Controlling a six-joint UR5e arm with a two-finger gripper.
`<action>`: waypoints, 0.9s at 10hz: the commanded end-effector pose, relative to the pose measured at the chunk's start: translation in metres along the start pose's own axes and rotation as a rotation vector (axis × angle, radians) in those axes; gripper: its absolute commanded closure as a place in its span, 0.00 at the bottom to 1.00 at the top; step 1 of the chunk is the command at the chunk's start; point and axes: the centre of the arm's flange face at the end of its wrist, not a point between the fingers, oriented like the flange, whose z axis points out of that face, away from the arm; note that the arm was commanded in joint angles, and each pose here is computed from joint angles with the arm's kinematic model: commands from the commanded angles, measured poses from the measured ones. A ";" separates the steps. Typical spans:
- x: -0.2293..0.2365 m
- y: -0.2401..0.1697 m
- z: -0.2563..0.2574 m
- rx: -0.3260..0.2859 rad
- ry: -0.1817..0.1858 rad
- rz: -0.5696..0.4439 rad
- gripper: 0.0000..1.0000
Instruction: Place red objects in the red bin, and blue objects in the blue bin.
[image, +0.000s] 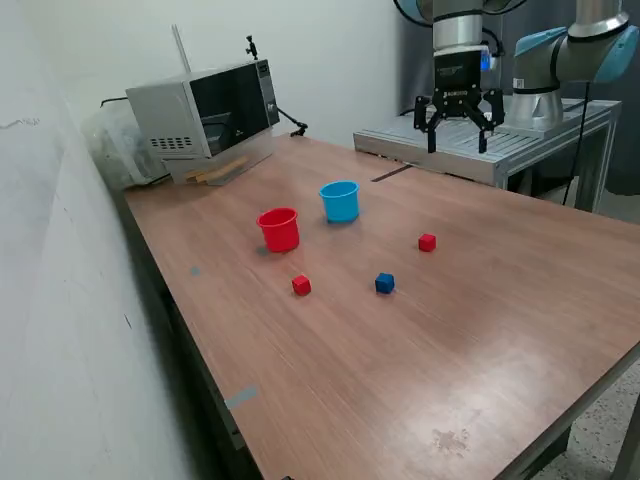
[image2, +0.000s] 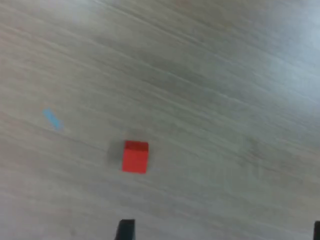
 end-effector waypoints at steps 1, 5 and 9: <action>-0.010 0.023 0.081 0.050 0.010 0.066 0.00; -0.019 0.041 0.144 0.089 0.011 0.067 0.00; -0.030 0.041 0.158 0.082 0.009 0.082 0.00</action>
